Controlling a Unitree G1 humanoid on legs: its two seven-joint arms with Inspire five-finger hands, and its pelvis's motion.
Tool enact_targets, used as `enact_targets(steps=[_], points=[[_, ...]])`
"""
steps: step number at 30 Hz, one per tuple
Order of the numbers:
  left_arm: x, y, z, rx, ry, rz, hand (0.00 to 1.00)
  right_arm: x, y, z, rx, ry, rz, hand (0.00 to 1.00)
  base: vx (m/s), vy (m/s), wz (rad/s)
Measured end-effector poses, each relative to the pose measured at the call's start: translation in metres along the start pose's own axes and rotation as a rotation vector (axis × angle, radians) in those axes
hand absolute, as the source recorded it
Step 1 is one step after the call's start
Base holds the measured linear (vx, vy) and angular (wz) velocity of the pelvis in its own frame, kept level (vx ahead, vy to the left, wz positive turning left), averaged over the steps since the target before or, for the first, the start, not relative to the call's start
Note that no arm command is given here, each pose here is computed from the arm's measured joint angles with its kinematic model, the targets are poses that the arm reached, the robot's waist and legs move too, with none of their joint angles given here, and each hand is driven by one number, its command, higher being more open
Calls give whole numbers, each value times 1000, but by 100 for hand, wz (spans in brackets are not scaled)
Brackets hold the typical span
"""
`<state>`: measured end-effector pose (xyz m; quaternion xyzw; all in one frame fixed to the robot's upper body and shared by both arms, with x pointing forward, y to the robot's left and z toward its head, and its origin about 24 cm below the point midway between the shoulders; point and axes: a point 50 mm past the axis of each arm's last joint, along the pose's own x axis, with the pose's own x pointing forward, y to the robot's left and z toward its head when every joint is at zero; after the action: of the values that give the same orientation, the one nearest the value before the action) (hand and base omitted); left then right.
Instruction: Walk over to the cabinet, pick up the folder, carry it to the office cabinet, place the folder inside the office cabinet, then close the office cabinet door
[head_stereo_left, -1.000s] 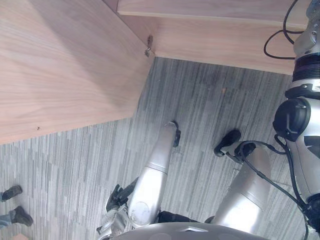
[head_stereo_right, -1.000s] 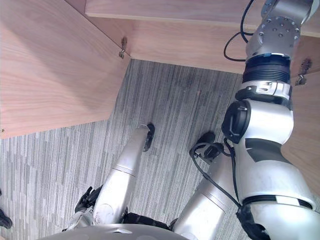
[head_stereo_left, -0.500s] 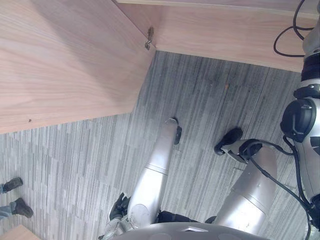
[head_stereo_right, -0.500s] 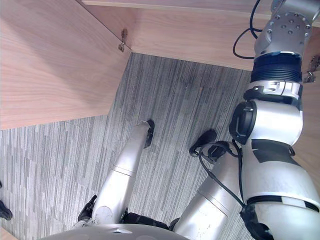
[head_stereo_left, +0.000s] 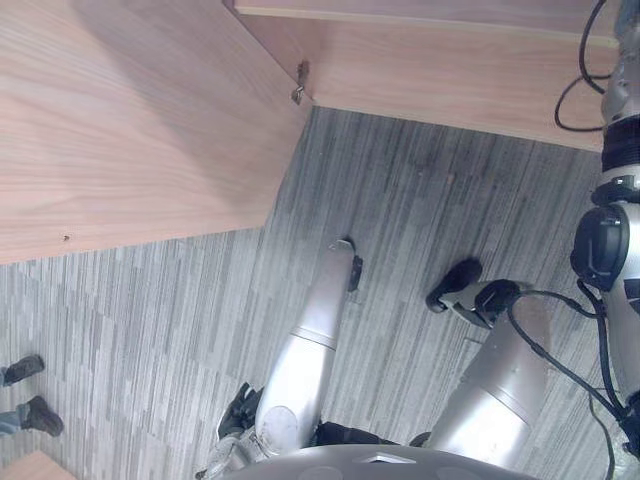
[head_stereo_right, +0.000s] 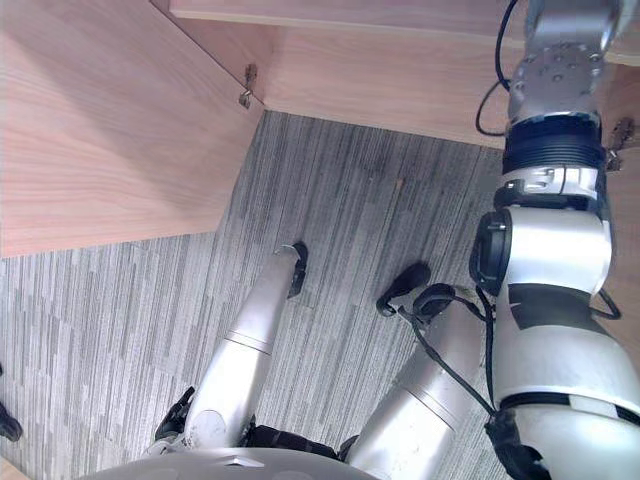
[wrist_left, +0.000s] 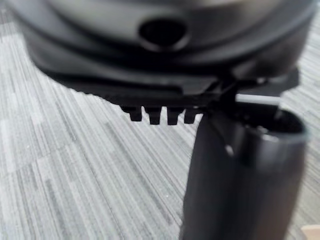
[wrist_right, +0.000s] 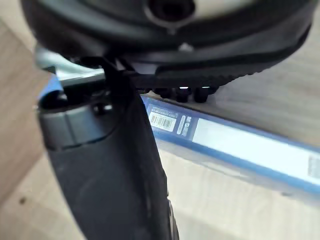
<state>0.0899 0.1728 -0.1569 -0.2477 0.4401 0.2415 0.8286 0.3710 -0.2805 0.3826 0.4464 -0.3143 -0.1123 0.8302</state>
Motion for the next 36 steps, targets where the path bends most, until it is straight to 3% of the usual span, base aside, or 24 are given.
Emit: enact_targets(steps=[9,15,21,27,33,36], points=[[0,8,5,-7,-9,18,100,3,-40,-11,-868,166,91,100,54,50,-5],[1,16,19,0,-57,-9,100,-4,-77,-31,-1243,347,113,100,63,65,0],[0,32,24,-24,-76,30,100,-10,-92,-42,-1359,452,120,100,68,90,-4],[-1,36,24,-26,-78,31,100,-10,-84,-49,-1347,454,154,100,50,81,-10],[-1,35,17,-12,-48,34,100,-10,-73,-54,-1534,411,225,100,31,34,-3],[-1,33,15,-16,-47,30,100,-9,-68,-53,-1529,388,232,100,48,47,-1]])
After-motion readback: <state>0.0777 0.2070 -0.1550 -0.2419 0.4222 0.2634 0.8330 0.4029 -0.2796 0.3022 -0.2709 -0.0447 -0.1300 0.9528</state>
